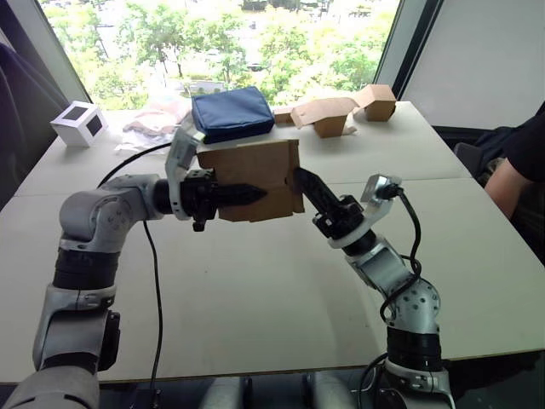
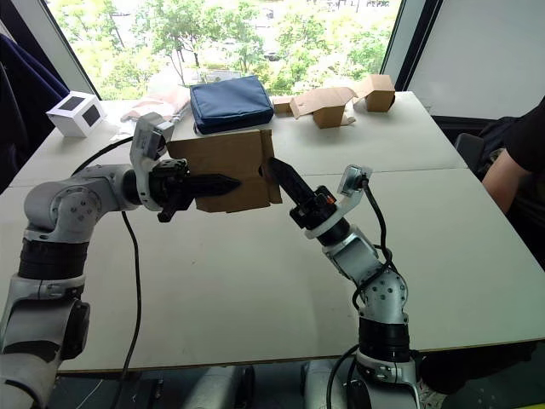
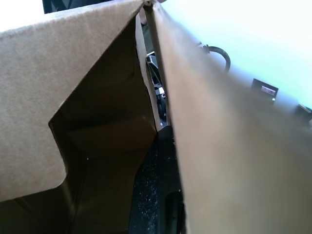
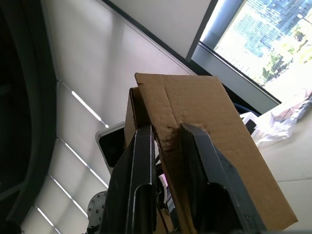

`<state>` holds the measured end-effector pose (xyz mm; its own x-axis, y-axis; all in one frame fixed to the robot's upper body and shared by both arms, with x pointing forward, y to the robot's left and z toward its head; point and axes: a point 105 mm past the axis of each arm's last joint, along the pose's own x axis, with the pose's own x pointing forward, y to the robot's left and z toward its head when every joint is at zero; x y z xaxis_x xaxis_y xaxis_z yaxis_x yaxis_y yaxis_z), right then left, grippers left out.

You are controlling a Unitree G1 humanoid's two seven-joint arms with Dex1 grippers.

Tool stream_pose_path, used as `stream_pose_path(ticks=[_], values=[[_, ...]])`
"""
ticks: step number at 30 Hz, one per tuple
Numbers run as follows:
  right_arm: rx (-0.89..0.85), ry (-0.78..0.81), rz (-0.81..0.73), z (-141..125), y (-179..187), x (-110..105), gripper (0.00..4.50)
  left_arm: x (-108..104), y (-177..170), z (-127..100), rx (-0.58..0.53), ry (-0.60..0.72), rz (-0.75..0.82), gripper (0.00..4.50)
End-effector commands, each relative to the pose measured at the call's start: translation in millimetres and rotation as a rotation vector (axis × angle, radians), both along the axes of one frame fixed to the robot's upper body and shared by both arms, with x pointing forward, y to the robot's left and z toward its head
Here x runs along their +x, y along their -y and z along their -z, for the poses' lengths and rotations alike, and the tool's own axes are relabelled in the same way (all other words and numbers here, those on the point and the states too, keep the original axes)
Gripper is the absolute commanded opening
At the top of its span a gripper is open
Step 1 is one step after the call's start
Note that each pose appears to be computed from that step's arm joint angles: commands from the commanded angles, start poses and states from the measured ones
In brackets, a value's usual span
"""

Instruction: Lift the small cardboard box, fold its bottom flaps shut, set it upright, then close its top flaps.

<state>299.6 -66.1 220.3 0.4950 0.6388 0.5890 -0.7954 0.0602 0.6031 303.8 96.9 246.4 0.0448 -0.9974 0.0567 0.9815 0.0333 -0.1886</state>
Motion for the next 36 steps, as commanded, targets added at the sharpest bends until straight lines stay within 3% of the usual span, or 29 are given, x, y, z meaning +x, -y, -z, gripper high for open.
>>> stream_pose_path(ticks=[1, 13, 19, 34, 35, 36], values=[[0.017, 0.043, -0.061, -11, -12, -14, 0.81, -6, 4, -10, -0.027, 0.056, 0.023, 0.00], [-0.042, 0.058, -0.026, -10, -25, -13, 0.81, -2, 13, -5, -0.042, 0.055, 0.014, 0.00], [0.051, 0.059, -0.077, -22, -26, -21, 0.81, 7, 14, -5, -0.065, 0.053, -0.028, 0.00], [0.053, -0.002, 0.011, -10, 3, -12, 0.81, 1, 2, -10, -0.039, 0.049, 0.017, 0.00], [0.051, -0.004, 0.015, -10, 4, -12, 1.31, 1, 2, -11, -0.036, 0.048, 0.021, 0.00], [0.046, -0.005, 0.020, -9, 5, -11, 1.48, 0, 1, -12, -0.032, 0.049, 0.026, 0.00]])
